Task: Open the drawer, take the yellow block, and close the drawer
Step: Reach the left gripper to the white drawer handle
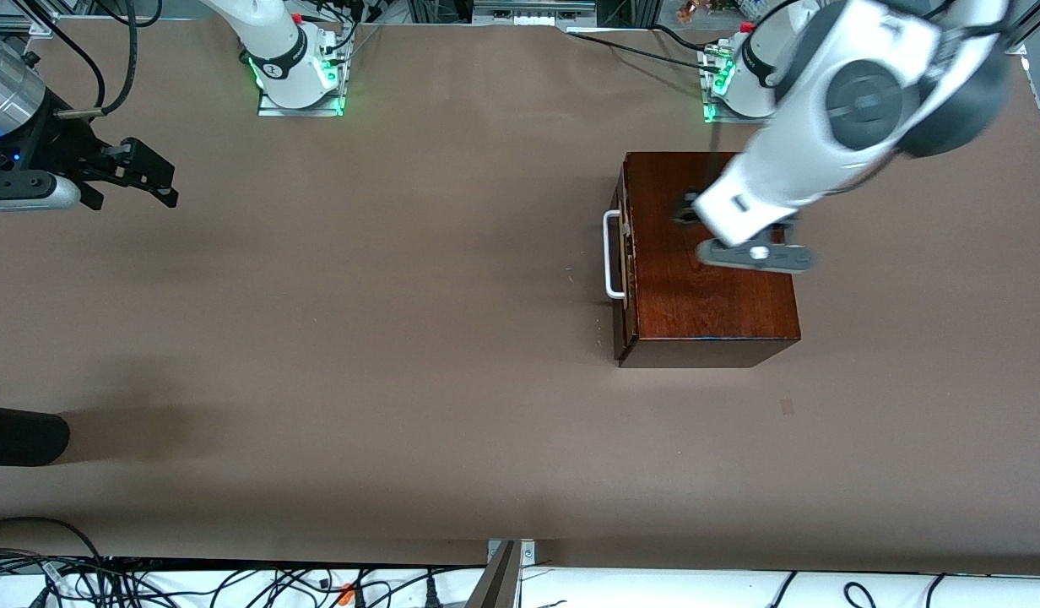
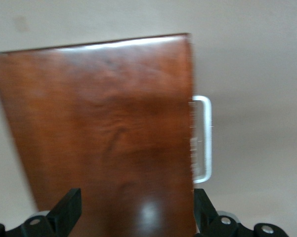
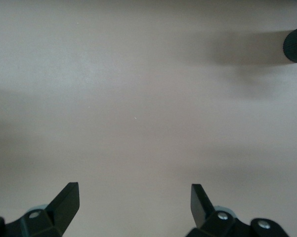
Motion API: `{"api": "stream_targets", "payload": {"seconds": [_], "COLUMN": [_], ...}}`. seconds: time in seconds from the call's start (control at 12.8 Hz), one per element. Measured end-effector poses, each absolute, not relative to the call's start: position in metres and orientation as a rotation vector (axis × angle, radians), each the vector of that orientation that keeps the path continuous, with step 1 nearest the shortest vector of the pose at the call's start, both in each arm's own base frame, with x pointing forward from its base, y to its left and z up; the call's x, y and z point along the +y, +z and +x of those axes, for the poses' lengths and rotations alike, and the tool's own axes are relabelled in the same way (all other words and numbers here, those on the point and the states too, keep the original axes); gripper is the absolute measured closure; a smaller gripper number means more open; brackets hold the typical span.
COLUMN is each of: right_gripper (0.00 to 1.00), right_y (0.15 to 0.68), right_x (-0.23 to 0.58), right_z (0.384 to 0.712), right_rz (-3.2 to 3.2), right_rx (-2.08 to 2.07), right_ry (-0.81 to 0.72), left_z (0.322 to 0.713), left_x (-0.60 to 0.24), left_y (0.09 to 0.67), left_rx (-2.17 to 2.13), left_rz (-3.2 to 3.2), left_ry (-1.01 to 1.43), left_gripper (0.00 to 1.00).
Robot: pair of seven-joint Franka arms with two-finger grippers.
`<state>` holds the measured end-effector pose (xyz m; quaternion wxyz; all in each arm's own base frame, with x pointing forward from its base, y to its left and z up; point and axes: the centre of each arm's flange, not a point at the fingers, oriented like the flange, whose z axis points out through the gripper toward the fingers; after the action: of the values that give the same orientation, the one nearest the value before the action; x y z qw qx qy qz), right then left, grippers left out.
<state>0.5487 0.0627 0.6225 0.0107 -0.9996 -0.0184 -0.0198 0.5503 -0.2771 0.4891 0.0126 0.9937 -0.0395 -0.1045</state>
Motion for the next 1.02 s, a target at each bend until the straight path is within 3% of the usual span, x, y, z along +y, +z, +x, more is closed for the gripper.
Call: {"api": "stream_targets", "payload": {"seconds": [0.47, 1.02], "right_gripper": [0.00, 0.00], "right_y": [0.623, 0.622], "right_x": [0.063, 0.063], "right_z": [0.549, 0.549], "right_rz": [-3.119, -3.119], "right_rx": [-0.057, -0.057], "right_ry": [-0.062, -0.061], "left_z": [0.521, 0.508], "left_x": [-0.412, -0.446], "left_y": [0.415, 0.339], "left_rx": [-0.187, -0.148], "left_rz": [3.254, 3.369], "left_ry": [-0.233, -0.212], "left_gripper": [0.00, 0.00]}}
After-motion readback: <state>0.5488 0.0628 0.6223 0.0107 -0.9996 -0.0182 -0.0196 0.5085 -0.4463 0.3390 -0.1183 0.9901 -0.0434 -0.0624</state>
